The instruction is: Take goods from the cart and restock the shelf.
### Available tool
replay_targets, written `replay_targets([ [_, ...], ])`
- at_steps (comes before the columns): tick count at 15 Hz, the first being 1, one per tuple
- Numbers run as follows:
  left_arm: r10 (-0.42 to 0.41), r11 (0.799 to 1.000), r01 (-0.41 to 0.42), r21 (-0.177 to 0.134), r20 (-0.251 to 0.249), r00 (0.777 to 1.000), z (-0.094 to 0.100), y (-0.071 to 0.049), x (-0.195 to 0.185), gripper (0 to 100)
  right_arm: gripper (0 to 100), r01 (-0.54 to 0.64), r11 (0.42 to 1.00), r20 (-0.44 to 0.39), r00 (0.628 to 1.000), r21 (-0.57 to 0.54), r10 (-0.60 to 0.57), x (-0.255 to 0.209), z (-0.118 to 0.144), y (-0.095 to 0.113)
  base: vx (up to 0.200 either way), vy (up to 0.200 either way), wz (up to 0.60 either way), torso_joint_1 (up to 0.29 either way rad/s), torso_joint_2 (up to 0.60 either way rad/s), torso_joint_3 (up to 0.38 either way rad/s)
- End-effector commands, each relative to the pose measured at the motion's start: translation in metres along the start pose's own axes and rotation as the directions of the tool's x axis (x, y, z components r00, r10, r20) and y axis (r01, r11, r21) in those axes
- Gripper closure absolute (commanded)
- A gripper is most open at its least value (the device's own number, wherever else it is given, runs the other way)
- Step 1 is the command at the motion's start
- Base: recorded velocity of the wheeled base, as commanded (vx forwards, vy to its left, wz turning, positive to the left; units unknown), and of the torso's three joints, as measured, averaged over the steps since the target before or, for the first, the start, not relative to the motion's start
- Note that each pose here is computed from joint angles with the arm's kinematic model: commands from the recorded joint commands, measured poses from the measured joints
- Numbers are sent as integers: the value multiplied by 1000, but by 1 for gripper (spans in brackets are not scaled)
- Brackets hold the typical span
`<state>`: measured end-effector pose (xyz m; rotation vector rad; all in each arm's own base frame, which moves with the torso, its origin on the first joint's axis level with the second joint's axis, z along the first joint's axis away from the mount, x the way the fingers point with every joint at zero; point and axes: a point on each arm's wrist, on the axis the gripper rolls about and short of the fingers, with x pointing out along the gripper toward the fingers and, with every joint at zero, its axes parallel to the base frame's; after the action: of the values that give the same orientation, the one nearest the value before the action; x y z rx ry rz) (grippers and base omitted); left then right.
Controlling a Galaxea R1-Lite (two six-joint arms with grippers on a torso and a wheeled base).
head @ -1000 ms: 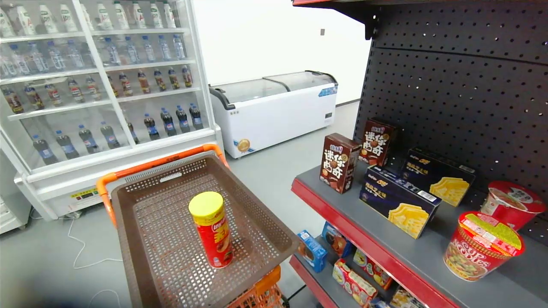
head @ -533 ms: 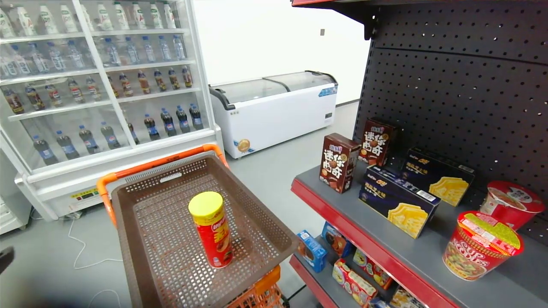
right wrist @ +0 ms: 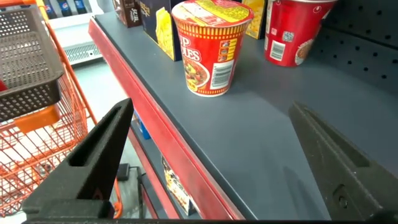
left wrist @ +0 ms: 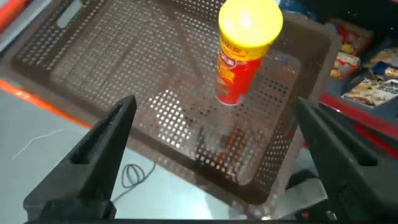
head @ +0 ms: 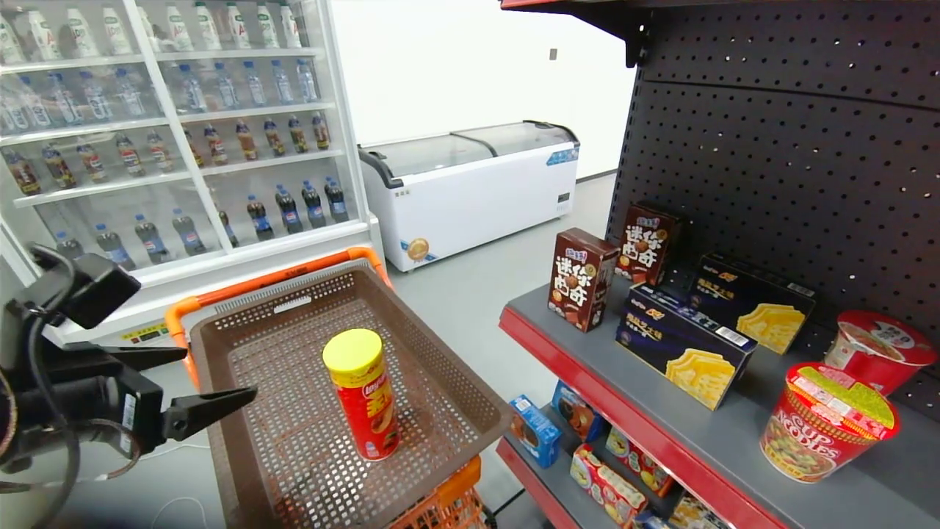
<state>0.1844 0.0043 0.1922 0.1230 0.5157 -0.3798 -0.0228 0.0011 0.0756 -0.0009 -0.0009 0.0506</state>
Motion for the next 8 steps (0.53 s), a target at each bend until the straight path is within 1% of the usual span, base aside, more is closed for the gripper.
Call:
replay_targets([
  [1, -70, 997, 67, -28, -98, 993, -17, -2, 32, 0, 0, 0, 1000, 1, 1000, -1, 0, 0, 0, 0, 0, 0, 0, 0, 0, 0],
  [2, -84, 996, 82, -24, -103, 991, -21, -4, 39, 0, 0, 0, 1000, 1, 1000, -1, 0, 0, 0, 0, 0, 0, 0, 0, 0, 0],
  [3, -85, 996, 83, -22, -102, 991, -21, -4, 43, 0, 0, 0, 1000, 1, 1000, -1, 0, 0, 0, 0, 0, 0, 0, 0, 0, 0],
  [4, -91, 996, 88, -30, -107, 990, -22, -3, 48, 0, 0, 0, 1000, 1, 1000, -1, 0, 0, 0, 0, 0, 0, 0, 0, 0, 0],
  [7, -91, 995, 86, -51, -101, 991, -21, -1, 58, 0, 0, 0, 1000, 1, 1000, -1, 0, 0, 0, 0, 0, 0, 0, 0, 0, 0],
  [8, -104, 994, 100, -53, -90, 990, -19, -3, 67, 0, 0, 0, 1000, 1, 1000, -1, 0, 0, 0, 0, 0, 0, 0, 0, 0, 0],
])
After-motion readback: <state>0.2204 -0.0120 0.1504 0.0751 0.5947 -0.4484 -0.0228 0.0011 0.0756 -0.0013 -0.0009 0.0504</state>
